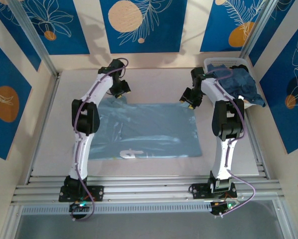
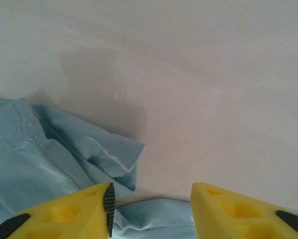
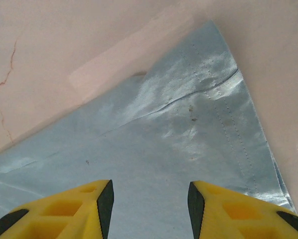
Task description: Fold and stack the t-shirts
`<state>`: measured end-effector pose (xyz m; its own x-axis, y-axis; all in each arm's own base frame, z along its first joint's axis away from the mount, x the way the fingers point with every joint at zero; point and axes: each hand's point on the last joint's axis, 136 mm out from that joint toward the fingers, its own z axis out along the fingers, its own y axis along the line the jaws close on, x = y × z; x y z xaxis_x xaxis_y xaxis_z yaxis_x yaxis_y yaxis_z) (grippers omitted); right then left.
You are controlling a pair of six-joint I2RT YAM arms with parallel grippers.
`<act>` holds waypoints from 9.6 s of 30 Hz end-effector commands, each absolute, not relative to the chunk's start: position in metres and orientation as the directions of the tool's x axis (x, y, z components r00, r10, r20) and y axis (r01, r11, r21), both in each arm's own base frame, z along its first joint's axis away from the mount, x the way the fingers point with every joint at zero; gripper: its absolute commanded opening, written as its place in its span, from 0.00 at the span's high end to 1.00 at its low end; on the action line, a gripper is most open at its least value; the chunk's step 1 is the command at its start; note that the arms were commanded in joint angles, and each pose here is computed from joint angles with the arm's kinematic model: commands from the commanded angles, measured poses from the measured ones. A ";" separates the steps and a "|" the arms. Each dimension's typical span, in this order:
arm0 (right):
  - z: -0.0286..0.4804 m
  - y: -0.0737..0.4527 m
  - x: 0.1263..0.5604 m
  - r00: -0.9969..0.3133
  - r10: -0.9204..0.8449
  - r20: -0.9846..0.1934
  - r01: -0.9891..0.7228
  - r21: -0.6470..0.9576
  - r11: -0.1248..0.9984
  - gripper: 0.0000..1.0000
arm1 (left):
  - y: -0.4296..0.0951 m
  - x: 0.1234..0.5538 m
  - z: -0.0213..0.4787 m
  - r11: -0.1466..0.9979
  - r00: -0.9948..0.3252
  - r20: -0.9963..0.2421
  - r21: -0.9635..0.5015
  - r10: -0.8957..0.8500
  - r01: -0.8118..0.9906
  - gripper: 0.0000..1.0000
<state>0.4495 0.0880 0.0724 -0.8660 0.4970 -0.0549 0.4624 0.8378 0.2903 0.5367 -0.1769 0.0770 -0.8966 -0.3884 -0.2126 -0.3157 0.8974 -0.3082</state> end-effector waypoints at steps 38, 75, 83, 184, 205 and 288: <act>0.071 0.079 0.477 -0.832 0.551 -0.060 0.519 0.264 0.813 0.58 | -0.103 0.567 0.146 0.877 -0.782 -0.399 -0.248 -0.479 -0.411 1.00; 0.052 0.048 0.495 -0.828 0.553 -0.094 0.536 0.153 0.830 1.00 | -0.028 0.552 0.147 0.849 -0.785 -0.330 -0.271 -0.525 -0.453 1.00; 0.098 0.061 0.472 -0.856 0.481 -0.190 0.439 0.222 0.870 1.00 | -0.035 0.491 0.184 0.857 -0.798 -0.326 -0.290 -0.508 -0.427 1.00; 0.024 0.033 0.346 -0.734 0.678 0.024 0.677 -0.051 0.734 1.00 | 0.066 0.359 0.047 0.784 -0.763 -0.194 -0.071 -0.617 -0.616 0.88; 0.100 0.131 0.350 -0.921 0.373 -0.109 0.337 0.253 0.907 0.58 | -0.054 0.234 0.092 0.892 -0.880 -0.150 -0.116 -0.451 -0.437 0.43; 0.000 0.142 0.349 -0.857 0.452 0.247 0.494 0.145 0.857 0.69 | -0.001 0.302 0.024 0.820 -0.820 0.029 0.069 -0.571 -0.568 0.62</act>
